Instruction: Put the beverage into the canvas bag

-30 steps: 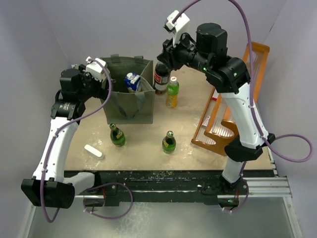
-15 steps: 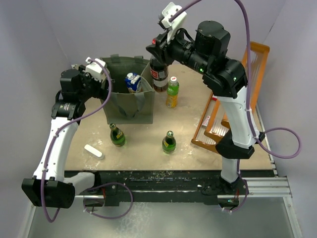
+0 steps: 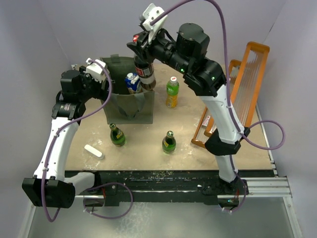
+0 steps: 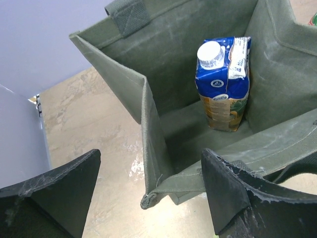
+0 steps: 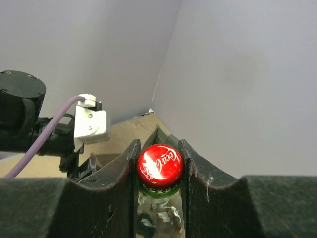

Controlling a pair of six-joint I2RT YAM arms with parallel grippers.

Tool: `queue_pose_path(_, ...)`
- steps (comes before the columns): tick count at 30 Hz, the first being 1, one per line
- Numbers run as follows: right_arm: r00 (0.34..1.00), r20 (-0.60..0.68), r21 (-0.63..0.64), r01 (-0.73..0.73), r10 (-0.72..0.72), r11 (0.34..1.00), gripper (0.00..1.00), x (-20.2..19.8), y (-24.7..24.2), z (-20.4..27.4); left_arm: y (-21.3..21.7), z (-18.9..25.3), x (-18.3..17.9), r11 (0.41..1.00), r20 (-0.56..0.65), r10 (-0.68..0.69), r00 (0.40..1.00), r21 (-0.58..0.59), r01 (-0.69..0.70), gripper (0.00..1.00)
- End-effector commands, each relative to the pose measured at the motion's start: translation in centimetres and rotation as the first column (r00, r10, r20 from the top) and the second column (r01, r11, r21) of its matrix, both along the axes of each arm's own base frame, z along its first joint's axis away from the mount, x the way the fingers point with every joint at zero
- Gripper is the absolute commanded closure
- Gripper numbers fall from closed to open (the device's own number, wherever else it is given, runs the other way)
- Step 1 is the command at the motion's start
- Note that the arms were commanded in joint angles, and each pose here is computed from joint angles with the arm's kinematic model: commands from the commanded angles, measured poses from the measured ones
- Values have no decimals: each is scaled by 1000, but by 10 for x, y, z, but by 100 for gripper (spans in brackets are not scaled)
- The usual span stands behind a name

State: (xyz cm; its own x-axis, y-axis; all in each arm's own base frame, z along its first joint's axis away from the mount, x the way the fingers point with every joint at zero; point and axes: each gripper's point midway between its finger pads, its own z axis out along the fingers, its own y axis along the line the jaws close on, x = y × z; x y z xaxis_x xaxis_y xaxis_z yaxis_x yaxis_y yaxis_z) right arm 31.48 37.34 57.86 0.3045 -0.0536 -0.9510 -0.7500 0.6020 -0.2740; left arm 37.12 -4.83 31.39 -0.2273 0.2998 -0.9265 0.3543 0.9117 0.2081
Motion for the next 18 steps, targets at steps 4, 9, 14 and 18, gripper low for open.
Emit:
queue_pose_path(4,945,321,330,-48,-64,943,100,-35,-40,127,0,8,-3,1000,46,-22,999,-3,22,16)
queue_pose_path(9,948,313,344,-61,-53,937,100,-28,-30,123,-1,9,-4,1000,46,-24,999,-13,25,16)
queue_pose_path(14,958,286,340,-84,-18,937,100,-22,-15,112,0,10,-7,999,51,-25,998,-18,26,16)
queue_pose_path(18,962,273,343,-91,-7,935,100,-16,-6,106,0,11,-8,999,55,-27,998,-22,28,16)
